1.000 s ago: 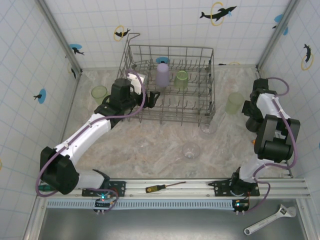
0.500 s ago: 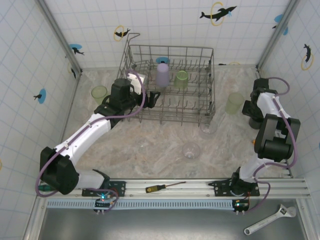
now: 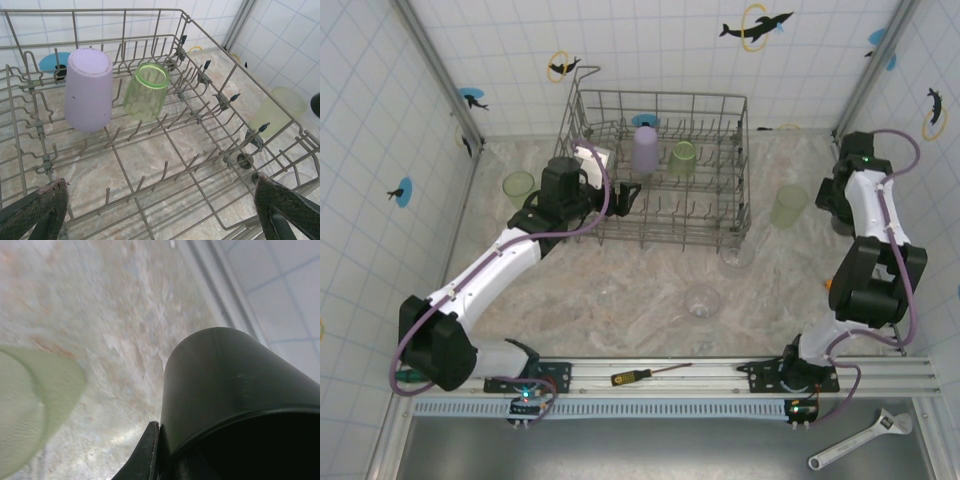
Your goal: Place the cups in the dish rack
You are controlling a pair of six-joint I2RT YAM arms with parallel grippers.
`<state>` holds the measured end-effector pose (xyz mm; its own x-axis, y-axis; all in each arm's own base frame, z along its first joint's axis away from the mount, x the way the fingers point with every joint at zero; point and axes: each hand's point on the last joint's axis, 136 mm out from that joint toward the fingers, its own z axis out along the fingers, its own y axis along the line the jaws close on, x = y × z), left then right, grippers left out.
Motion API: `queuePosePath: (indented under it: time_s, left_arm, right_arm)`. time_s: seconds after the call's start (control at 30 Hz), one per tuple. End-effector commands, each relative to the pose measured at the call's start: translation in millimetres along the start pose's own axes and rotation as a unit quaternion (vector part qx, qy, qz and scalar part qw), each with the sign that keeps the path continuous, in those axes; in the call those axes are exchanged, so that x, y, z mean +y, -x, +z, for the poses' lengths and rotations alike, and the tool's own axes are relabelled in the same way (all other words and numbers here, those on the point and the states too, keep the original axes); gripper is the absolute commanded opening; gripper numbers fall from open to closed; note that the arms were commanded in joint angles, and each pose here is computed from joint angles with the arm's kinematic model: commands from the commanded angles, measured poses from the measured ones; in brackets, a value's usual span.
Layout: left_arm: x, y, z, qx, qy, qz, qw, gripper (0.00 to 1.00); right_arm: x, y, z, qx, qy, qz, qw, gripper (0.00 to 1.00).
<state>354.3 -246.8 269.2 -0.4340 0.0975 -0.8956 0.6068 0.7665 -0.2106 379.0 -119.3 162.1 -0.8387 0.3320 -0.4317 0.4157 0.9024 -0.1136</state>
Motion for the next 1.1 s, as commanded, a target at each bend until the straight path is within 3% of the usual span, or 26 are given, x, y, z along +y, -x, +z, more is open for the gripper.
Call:
queuePosePath:
  time_s: [0.0,0.27,0.6,0.87,1.07]
  left_arm:
    - [-10.1,11.7,-5.6,-0.019,-0.018,-0.003,1.000,0.98]
    - [-10.0,14.4,-2.2,-0.018,-0.019,-0.013,1.000,0.98]
    - [-7.2,25.7,31.4,0.033,-0.019,-0.068,0.997,0.98]
    - [-2.6,51.1,53.0,0.050,-0.067,-0.161,0.983,0.98]
    - [6.9,68.7,59.0,0.031,-0.149,-0.240,0.959,0.98]
  right_arm:
    - [-3.3,34.1,-58.5,-0.080,0.020,0.020,0.996,0.00]
    - [36.1,83.7,-136.3,-0.199,0.173,0.056,0.963,0.00]
    - [120.8,93.0,-190.4,-0.237,0.312,0.002,0.920,0.00]
    - [202.8,64.9,-219.5,-0.247,0.454,-0.078,0.852,0.00]
    - [235.5,48.7,-246.2,-0.245,0.588,-0.073,0.768,0.00]
